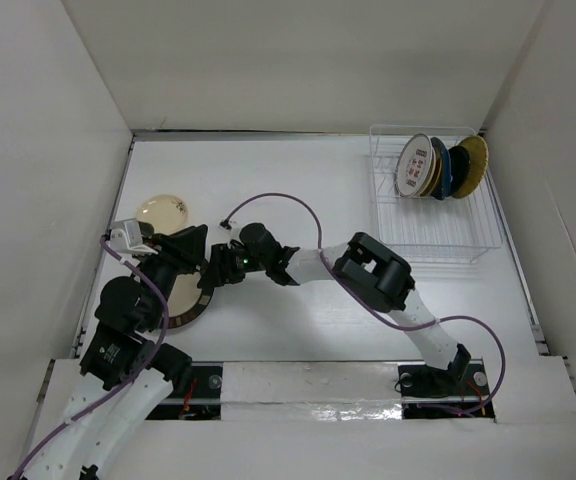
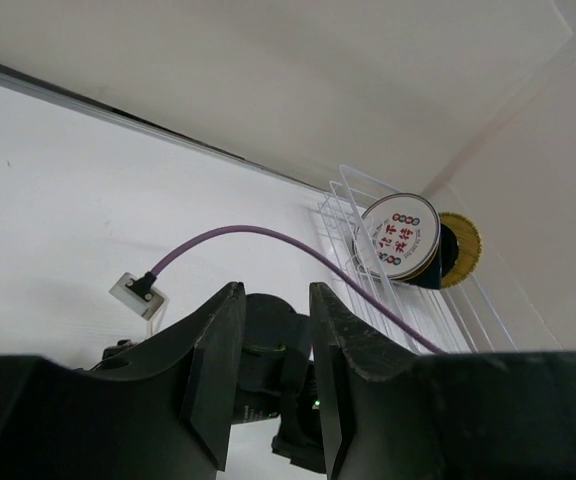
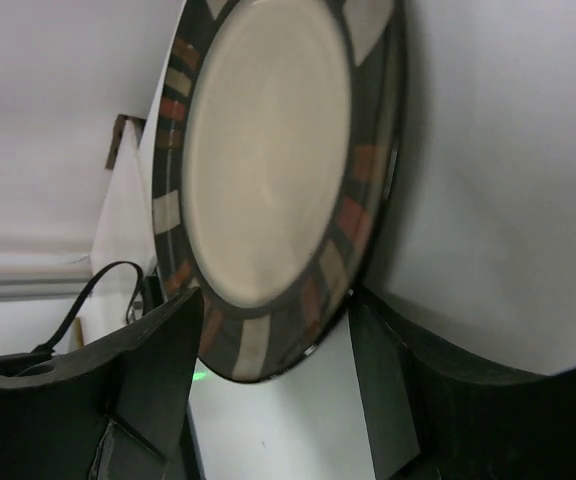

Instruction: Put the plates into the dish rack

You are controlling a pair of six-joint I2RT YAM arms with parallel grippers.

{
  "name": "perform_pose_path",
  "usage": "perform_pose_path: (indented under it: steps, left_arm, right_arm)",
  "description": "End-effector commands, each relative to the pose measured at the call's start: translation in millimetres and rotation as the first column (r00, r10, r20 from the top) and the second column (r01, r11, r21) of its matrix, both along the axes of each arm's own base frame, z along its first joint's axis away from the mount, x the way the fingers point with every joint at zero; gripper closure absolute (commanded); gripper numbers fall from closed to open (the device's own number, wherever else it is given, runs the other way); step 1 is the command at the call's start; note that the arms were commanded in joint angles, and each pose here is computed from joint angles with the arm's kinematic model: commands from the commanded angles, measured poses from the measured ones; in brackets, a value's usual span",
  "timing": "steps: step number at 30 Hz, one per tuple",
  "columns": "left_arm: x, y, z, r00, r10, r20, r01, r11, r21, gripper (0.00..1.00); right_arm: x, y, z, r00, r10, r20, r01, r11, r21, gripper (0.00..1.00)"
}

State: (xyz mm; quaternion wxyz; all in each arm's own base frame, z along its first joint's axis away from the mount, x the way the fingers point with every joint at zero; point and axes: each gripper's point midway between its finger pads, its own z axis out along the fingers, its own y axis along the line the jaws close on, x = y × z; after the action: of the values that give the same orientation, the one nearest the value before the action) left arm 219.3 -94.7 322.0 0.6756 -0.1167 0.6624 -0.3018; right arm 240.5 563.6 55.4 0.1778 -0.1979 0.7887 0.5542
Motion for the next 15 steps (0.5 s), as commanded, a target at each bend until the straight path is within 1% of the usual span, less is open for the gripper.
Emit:
perform_pose_path:
  steps: [1,6,8,9,12,13,15]
  left_arm:
    - [-4,5,9,0.999,0.016,0.041,-0.015,1.0,-0.007,0.71]
    - [-6,7,12,0.998,0.017,0.054,-0.017,1.0,-0.017,0.7]
    - [-7,6,12,0.998,0.015,0.056,-0.014,1.0,-0.016,0.7]
    - [-7,6,13,0.998,0.012,0.059,-0.011,1.0,-0.017,0.7]
    - [-8,7,13,0.998,0.012,0.062,-0.011,1.0,-0.015,0.7]
    - [-9,7,14,0.998,0.012,0.065,-0.011,1.0,-0.017,0.7]
    - [-10,9,15,0.997,0.016,0.072,-0.014,1.0,-0.02,0.7]
  right_arm:
    - [-11,18,5,0.997,0.04,-0.059,-0.036,0.997,0.064,0.35]
    - [-4,18,-7,0.995,-0.025,-0.1,0.03,0.998,0.052,0.41]
    - [-2,19,-11,0.994,-0.038,-0.107,0.043,0.998,0.038,0.48]
    - [-1,19,-12,0.993,-0.042,-0.113,0.046,0.998,0.034,0.56]
    - [0,17,-17,0.99,-0.06,-0.128,0.063,0.998,0.02,0.74]
    - [-1,16,-17,0.989,-0.061,-0.131,0.064,0.998,0.019,0.87]
    - [-1,11,-22,0.988,-0.081,-0.129,0.081,0.997,0.002,0.98]
